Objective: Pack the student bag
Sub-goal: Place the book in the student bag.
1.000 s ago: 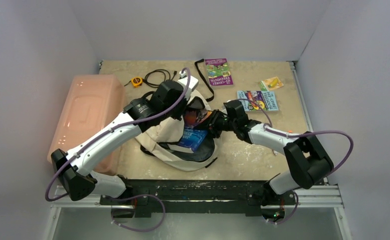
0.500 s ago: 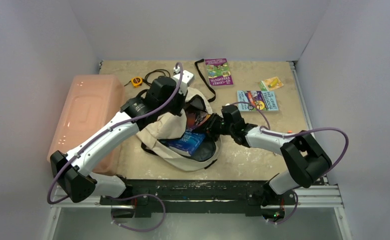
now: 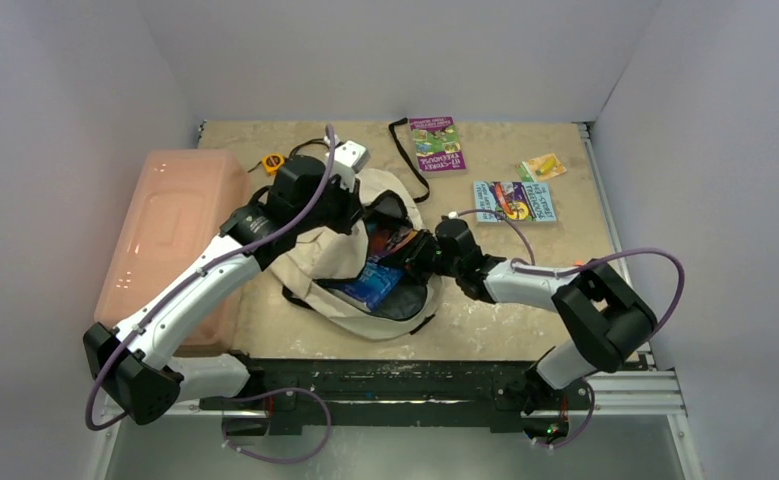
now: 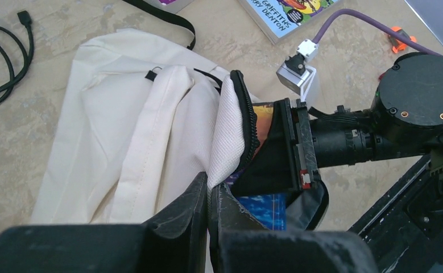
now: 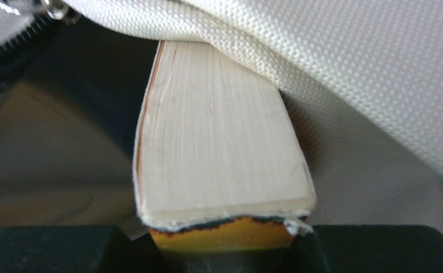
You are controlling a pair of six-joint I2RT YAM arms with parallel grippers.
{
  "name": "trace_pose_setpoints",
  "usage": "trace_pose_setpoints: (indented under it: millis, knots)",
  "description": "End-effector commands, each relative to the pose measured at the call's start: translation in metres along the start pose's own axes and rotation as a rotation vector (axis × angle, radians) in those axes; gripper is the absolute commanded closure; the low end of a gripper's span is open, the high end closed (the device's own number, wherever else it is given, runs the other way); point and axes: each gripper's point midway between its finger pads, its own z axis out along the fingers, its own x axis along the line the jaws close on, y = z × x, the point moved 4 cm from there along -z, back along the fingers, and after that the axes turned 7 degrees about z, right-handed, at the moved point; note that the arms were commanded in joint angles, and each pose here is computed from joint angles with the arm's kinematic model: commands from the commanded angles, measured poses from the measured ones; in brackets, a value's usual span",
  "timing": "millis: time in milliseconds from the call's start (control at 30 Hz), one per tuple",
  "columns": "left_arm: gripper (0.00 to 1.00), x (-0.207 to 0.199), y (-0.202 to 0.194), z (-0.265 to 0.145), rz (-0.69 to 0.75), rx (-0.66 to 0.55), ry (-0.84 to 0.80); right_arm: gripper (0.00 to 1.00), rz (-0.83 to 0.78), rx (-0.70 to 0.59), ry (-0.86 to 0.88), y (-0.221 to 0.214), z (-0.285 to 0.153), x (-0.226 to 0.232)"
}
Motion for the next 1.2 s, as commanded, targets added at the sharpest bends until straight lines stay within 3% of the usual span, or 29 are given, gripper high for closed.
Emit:
trace_pose_setpoints:
  millis: [0,133,300,367,467,567,667,767,1100,1167]
  knots:
    - [1.0,-0.007,0.037,-0.015,-0.025,-0.204,-0.047,1.0,0.035,-0.185,0.301,0.031,-0.003,0.079]
    - [1.0,-0.006,0.035,-0.013,-0.009,-0.203,-0.042,1.0,0.042,-0.274,0.369,0.047,0.007,0.095]
    - [1.0,0.009,0.029,-0.007,0.035,-0.178,0.048,1.0,-0.036,-0.235,0.364,0.043,0.053,0.111]
    - [1.0,0.012,0.025,-0.005,0.042,-0.164,0.069,0.94,-0.08,-0.202,0.339,0.038,0.065,0.106]
    - [1.0,0.016,0.021,-0.003,0.043,-0.15,0.094,0.77,-0.155,-0.248,0.208,0.04,0.067,0.087]
    - [1.0,0.013,0.022,-0.002,0.038,-0.148,0.077,0.45,-0.253,-0.257,0.108,0.042,0.063,0.076]
    - [1.0,0.01,0.019,0.001,0.035,-0.133,0.056,0.18,-0.34,-0.188,-0.015,0.037,0.065,0.062]
    - [1.0,0.011,0.018,0.003,0.038,-0.126,0.06,0.07,-0.399,-0.157,-0.129,0.036,0.057,0.047]
    - [1.0,0.005,0.019,0.001,0.048,-0.125,0.021,0.01,-0.471,-0.155,-0.183,0.027,0.008,0.023]
    - [1.0,0.002,0.017,0.001,0.054,-0.126,0.002,0.11,-0.455,-0.137,-0.179,0.025,0.011,0.016]
